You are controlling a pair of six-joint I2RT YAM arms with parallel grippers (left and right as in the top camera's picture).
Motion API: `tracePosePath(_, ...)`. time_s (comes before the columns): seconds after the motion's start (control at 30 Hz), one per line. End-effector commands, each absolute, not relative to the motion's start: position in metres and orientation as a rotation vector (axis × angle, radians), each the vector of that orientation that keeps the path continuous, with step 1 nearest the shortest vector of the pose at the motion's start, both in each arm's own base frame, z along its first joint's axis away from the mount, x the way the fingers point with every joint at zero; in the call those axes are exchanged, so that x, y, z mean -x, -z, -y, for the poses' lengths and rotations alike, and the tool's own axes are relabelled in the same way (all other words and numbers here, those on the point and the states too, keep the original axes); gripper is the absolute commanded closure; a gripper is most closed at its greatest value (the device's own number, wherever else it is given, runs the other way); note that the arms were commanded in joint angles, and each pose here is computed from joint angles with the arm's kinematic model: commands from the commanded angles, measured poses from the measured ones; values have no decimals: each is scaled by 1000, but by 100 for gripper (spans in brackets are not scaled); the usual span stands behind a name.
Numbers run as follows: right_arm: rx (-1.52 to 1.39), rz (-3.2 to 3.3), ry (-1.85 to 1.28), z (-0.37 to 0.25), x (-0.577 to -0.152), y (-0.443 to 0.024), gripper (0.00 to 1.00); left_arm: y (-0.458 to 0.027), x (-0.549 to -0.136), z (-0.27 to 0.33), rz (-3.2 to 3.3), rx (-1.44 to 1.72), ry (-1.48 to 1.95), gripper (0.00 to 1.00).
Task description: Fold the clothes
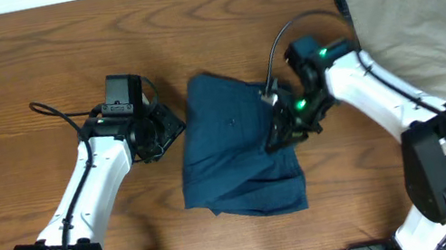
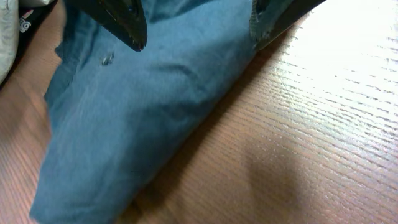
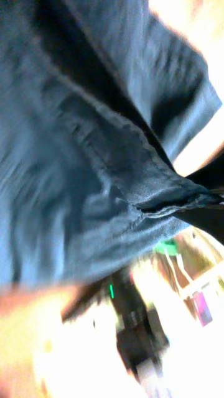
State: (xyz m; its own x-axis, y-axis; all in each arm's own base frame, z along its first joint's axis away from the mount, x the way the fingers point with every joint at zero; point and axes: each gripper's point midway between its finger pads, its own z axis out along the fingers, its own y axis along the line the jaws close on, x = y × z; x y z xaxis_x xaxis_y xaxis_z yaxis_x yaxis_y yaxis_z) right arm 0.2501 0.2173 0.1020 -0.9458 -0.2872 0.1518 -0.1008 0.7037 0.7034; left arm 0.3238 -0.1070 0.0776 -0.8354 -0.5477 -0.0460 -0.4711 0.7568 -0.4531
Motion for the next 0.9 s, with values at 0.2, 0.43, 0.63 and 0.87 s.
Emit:
tracePosePath(0.2,-408,2674,953,-206,-224,-133,98,-85,-328,105,-2762,785,633,45)
tracePosePath(0.43,-107,2792,-4,-127,-195,-69,99,-85,-328,105,-2762,785,633,46)
tracePosePath(0.63,110,2840,-228,-99,-192,-38,96,-85,-328,105,-2764,785,633,45)
tracePosePath(0.87,124,2904,-193,-100,-203,-22,53,-85,-324,114,-2783,748,641,24)
